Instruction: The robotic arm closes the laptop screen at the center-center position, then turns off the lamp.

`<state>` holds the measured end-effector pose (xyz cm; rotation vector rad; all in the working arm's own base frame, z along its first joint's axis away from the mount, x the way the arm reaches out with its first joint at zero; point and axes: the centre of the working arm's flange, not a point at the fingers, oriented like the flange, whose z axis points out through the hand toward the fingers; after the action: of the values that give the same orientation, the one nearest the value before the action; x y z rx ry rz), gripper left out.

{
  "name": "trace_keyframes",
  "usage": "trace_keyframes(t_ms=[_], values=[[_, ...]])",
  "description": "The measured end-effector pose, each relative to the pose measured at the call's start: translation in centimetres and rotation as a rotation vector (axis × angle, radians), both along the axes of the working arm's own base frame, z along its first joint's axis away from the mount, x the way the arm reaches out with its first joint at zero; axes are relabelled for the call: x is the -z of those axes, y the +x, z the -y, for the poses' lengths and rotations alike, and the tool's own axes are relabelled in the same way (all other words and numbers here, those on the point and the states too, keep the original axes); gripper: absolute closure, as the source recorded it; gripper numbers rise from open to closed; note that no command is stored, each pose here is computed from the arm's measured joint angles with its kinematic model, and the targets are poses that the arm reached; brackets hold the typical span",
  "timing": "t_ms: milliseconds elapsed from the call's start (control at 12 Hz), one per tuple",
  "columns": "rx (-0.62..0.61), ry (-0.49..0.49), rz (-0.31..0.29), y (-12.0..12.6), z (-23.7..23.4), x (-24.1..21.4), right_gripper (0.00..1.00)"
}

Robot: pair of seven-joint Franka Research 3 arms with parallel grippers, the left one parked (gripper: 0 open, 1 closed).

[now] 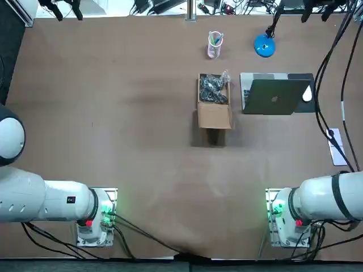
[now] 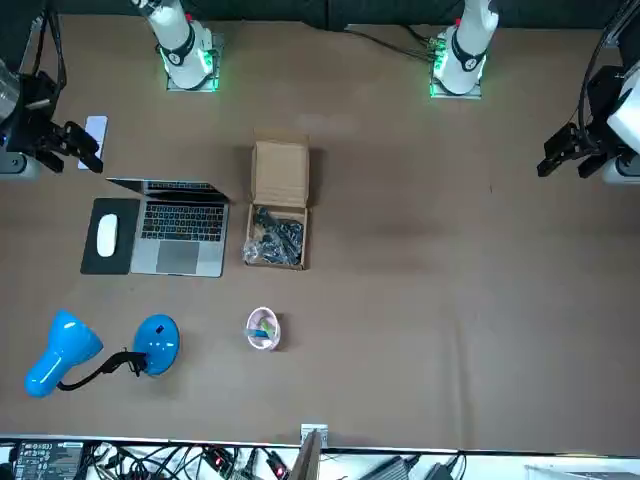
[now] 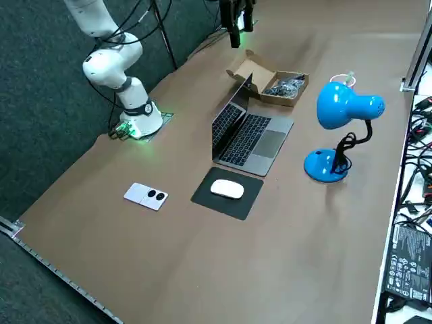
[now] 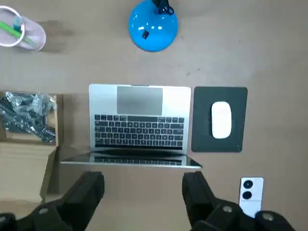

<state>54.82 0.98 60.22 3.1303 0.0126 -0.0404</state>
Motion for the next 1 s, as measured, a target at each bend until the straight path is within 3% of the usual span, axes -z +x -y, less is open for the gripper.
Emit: trace_keyframes(t_ms=[250,833,917,1000], values=[[-0.005,-0.004,-0.011,-2.2,-0.4,-0.9,0.0],[-0.009,-0.023,-0.054,-11.3,-0.8,0.9,0.02],[-0.009,-0.025,-0.058,-12.3,-0.9,1.5,0.07],[-0.009,-0.027,-0.061,-13.2,-0.9,2.2,0.19]])
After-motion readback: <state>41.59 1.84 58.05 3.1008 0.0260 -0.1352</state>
